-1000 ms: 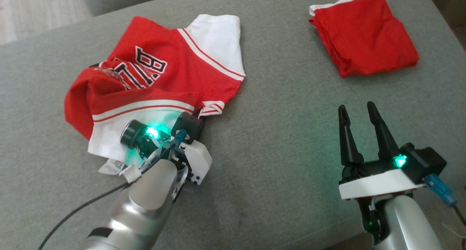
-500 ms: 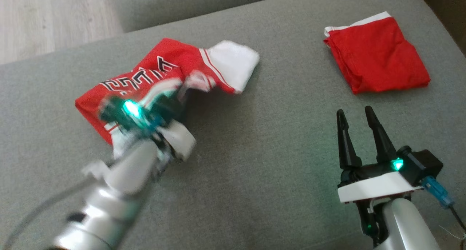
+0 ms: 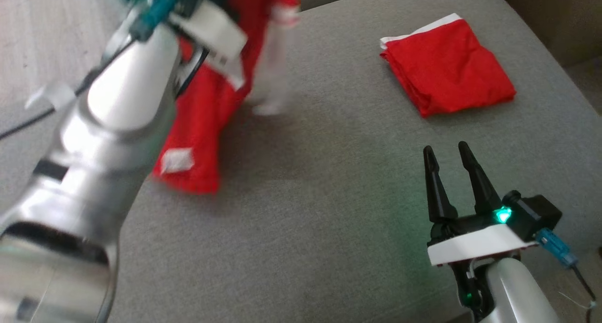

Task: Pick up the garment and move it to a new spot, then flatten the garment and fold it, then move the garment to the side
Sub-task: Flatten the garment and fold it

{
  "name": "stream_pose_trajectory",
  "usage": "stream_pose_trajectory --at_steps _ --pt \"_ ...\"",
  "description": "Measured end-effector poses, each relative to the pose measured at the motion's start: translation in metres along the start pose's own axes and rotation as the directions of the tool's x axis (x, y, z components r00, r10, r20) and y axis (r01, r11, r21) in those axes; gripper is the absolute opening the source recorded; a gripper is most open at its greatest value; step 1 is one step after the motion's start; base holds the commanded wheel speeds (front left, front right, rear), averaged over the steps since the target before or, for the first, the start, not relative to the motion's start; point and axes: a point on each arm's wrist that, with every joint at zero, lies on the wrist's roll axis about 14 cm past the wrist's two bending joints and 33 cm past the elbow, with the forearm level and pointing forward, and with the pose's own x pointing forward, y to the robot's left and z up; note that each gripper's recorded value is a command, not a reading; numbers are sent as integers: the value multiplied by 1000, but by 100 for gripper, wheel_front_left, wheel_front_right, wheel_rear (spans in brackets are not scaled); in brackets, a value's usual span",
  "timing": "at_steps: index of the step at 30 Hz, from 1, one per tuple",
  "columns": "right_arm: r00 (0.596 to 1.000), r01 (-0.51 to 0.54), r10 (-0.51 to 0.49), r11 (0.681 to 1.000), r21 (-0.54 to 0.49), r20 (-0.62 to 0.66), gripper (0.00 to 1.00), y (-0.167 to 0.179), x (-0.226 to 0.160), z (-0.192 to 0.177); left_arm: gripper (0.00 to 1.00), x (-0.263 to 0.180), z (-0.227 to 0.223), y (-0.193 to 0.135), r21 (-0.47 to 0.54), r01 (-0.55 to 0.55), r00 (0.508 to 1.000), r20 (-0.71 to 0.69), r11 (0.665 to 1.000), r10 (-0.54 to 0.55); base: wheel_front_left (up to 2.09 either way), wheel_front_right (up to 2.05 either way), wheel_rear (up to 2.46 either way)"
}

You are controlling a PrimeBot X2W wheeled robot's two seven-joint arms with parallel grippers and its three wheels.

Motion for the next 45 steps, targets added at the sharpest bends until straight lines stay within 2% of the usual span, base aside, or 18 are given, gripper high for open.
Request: stream_pose_trajectory --at_steps 4,7,10,13,15,17,19,22,25,28,29,30,31,35,37,42,45 --pt "1000 9 -9 1000 -1 3 100 -3 -1 1 0 22 63 1 -43 12 984 178 999 -4 0 0 0" --pt "1000 1 -1 1000 1 3 100 -1 5 0 0 21 109 22 -59 -19 952 304 998 36 0 0 0" --pt "1000 -21 21 1000 4 -6 100 6 12 -3 0 8 106 43 -95 -58 946 313 994 85 0 0 0" --pt "999 -51 51 999 8 -19 100 15 18 -9 0 -13 58 47 -86 -66 976 202 994 82 0 0 0" --pt "997 -68 69 998 11 -27 100 21 23 -12 0 -39 -1 32 -98 -33 998 54 995 38 0 0 0" --pt "995 -88 88 996 8 -39 100 27 27 -17 0 -74 -61 12 -142 6 994 -104 990 -21 0 0 0" --pt "993 -103 104 995 6 -51 100 31 31 -21 0 -116 -112 -2 -161 28 963 -261 987 -70 0 0 0" --pt "991 -119 119 993 5 -61 100 36 37 -26 0 -168 -161 11 -149 -4 902 -427 989 -61 0 0 0" --pt "989 -134 133 991 -1 -61 100 40 44 -27 0 -194 -180 39 -128 -88 865 -501 988 12 0 0 0" --pt "987 -145 144 989 -13 -70 100 43 46 -30 0 -210 -192 53 -109 -139 834 -548 984 57 0 0 0" --pt "987 -146 145 989 -13 -71 100 44 46 -31 11 -215 -195 58 -106 -162 824 -562 981 75 0 0 0" --pt "987 -147 146 989 -12 -72 100 44 46 -31 77 -220 -198 63 -99 -184 813 -574 978 95 0 0 0" --pt "987 -148 147 989 -12 -71 100 44 47 -31 100 -226 -201 68 -88 -214 799 -590 973 122 0 0 0" --pt "986 -153 151 988 -21 -71 100 45 46 -30 100 -239 -207 82 -44 -288 757 -622 956 200 0 0 0" --pt "986 -155 153 988 -22 -68 100 46 46 -29 100 -238 -203 90 -31 -351 748 -610 936 260 0 0 0" --pt "987 -157 155 987 -29 -52 100 47 48 -24 100 -217 -158 123 -41 -519 764 -471 854 442 0 0 0" --pt "987 -159 157 987 -36 -44 100 47 48 -21 100 -215 -132 127 -85 -589 763 -387 804 518 0 0 0"
